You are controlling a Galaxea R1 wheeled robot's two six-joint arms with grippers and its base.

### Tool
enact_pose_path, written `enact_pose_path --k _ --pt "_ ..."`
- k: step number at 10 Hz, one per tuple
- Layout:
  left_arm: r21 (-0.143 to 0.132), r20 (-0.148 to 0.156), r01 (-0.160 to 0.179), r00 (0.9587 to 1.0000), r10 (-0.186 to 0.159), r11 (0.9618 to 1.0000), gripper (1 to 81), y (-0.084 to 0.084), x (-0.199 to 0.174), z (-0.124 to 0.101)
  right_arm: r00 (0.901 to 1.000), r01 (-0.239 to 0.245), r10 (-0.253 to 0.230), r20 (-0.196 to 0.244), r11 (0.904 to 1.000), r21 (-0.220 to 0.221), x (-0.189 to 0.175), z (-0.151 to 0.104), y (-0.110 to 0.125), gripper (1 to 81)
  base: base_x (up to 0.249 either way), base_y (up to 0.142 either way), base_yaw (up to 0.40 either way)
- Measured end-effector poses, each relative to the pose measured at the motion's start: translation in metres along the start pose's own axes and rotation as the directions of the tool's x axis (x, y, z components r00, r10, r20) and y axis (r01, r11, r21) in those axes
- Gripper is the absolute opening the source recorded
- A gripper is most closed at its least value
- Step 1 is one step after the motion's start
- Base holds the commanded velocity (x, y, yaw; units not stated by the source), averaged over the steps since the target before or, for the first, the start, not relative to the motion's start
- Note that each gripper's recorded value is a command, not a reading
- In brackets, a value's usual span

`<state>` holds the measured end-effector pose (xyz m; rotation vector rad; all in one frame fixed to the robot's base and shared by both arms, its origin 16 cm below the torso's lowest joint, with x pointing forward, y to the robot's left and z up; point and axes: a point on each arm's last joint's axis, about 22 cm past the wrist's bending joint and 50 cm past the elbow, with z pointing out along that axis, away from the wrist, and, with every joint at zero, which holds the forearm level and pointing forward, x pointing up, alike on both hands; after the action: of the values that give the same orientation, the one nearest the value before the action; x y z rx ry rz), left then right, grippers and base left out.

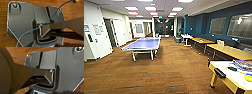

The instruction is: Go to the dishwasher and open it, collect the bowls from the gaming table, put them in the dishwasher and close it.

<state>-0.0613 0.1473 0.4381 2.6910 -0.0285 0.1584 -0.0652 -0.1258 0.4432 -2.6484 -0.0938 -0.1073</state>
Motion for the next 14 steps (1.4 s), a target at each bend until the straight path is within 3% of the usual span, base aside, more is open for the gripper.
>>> enact_pose_path --k 5,7,14 --pt "-0.003 0.008 0.002 1.0 -0.002 1.0 81.1 0.003 -0.006 0.0 1.0 0.003 -0.003 -0.007 1.0 -0.004 0.005 -0.001 0.003 81.1 0.0 0.0 -0.25" --pt "0.006 -0.008 -0.005 1.0 0.005 1.0 81.1 -0.004 0.005 0.0 1.0 0.001 -0.001 -0.005 1.0 0.0 0.002 0.001 -0.001 81.1 0.0 0.0 -0.283" --pt "0.015 -0.001 -0.005 1.0 0.005 0.9999 81.1 -0.011 0.001 -0.003 1.0 0.001 0.0 -0.003 1.0 0.001 0.001 0.001 -0.001 81.1 0.0 0.0 -0.308"
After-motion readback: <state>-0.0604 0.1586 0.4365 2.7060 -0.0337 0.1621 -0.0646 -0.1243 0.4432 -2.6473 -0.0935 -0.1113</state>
